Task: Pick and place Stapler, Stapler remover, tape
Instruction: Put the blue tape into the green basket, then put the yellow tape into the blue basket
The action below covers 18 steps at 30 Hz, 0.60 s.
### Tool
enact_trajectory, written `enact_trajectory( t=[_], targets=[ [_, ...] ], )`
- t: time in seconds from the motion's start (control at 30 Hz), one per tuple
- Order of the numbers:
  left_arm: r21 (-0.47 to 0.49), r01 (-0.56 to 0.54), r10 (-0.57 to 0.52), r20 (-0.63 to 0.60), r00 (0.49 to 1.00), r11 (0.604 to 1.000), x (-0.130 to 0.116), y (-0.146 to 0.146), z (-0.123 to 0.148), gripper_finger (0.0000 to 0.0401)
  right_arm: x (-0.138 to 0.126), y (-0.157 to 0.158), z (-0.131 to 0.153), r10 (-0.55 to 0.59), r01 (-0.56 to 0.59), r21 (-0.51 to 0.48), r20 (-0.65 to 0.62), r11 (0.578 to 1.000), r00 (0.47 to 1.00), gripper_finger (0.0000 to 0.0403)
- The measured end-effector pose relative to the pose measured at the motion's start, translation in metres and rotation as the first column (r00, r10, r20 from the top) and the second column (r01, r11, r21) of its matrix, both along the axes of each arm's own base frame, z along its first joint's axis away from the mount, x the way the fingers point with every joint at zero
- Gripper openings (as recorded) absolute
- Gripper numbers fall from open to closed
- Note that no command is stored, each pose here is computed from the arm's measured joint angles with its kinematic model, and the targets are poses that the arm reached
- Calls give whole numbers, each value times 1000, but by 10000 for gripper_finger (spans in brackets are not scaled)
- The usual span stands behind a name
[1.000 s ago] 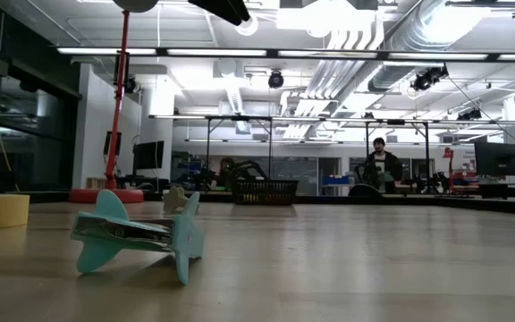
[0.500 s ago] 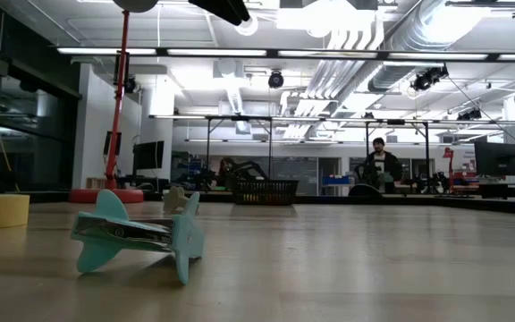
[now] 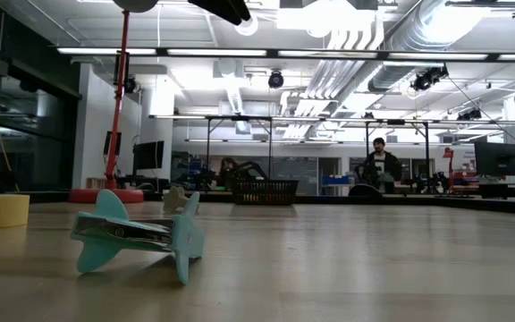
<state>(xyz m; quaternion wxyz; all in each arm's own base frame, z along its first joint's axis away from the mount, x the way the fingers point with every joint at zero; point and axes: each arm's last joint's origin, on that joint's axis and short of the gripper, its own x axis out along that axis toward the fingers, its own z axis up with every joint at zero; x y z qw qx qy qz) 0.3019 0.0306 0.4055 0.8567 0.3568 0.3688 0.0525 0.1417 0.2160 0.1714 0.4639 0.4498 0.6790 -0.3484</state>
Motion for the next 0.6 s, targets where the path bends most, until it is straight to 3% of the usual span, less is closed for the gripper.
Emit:
enact_trajectory(
  t=[0.37,0.6],
  targets=[
    [3,4,-4,-2,1000,1000,0,0,0,229,0,-1,8,4,-5,30,40,1000,999,161],
    [16,13,-13,-8,1000,1000,0,0,0,229,-6,-9,31,-2,-8,102,97,995,995,173]
  ],
)
